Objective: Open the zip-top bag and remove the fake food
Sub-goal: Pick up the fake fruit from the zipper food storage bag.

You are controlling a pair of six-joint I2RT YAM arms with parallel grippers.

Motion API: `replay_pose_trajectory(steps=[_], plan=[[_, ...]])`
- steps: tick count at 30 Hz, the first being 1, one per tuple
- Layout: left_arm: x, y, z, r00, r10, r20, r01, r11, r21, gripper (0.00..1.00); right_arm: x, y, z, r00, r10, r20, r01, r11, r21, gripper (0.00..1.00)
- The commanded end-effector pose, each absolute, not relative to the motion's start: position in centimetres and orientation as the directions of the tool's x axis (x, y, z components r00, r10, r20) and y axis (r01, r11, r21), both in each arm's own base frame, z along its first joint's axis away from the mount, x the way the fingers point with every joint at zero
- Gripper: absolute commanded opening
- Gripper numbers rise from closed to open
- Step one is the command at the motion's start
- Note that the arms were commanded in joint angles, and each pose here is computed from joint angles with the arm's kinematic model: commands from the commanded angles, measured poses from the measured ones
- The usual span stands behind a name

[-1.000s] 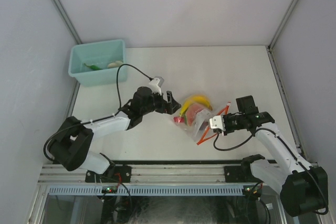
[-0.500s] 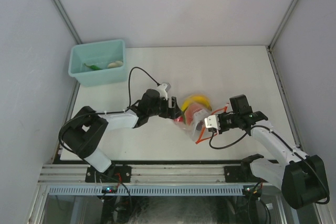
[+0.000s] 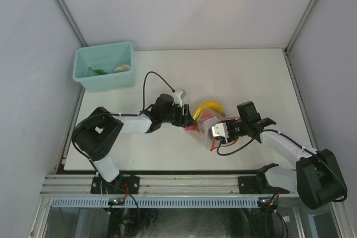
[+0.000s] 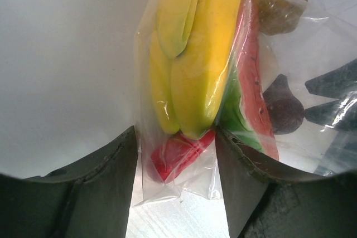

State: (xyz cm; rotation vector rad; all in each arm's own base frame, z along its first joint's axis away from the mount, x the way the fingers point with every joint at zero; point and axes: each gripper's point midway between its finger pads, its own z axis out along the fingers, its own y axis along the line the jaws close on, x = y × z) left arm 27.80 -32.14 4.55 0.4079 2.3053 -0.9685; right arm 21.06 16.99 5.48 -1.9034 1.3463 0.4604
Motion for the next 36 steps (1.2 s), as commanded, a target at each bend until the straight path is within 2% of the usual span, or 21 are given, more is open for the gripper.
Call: replay_pose_trajectory(steps=[1,17,23,27,33,36], plan=[[28.3,-33.7,6.3,-0.761,0.046,-0.648,0.521,0.638,-0.567,0.6,21.7,17.8,5.5,0.413,-0.633,-0.655,-0.901,-0.18,-0.394,0.46],[27.4,-35.0,6.3,-0.771,0.081,-0.631,0.542,0.604,-0.585,0.59,22.5,18.4,3.6,0.445,-0.636,-0.63,-0.889,-0.229,-0.396,0.58],[27.4,-35.1,6.0,-0.774,0.094,-0.626,0.544,0.604,-0.582,0.58,22.9,18.0,2.4,0.444,-0.664,-0.602,-0.889,-0.244,-0.386,0.56],[27.3,-35.0,5.8,-0.775,0.095,-0.624,0.541,0.61,-0.579,0.58,22.9,17.5,1.6,0.432,-0.689,-0.582,-0.897,-0.257,-0.36,0.49],[27.6,-34.7,5.4,-0.777,0.091,-0.623,0.528,0.633,-0.566,0.58,23.0,17.0,2.0,0.364,-0.721,-0.59,-0.928,-0.23,-0.292,0.2],[27.8,-34.4,5.4,-0.773,0.084,-0.629,0.523,0.644,-0.558,0.59,22.7,17.0,3.4,0.341,-0.702,-0.625,-0.938,-0.211,-0.275,0.12]])
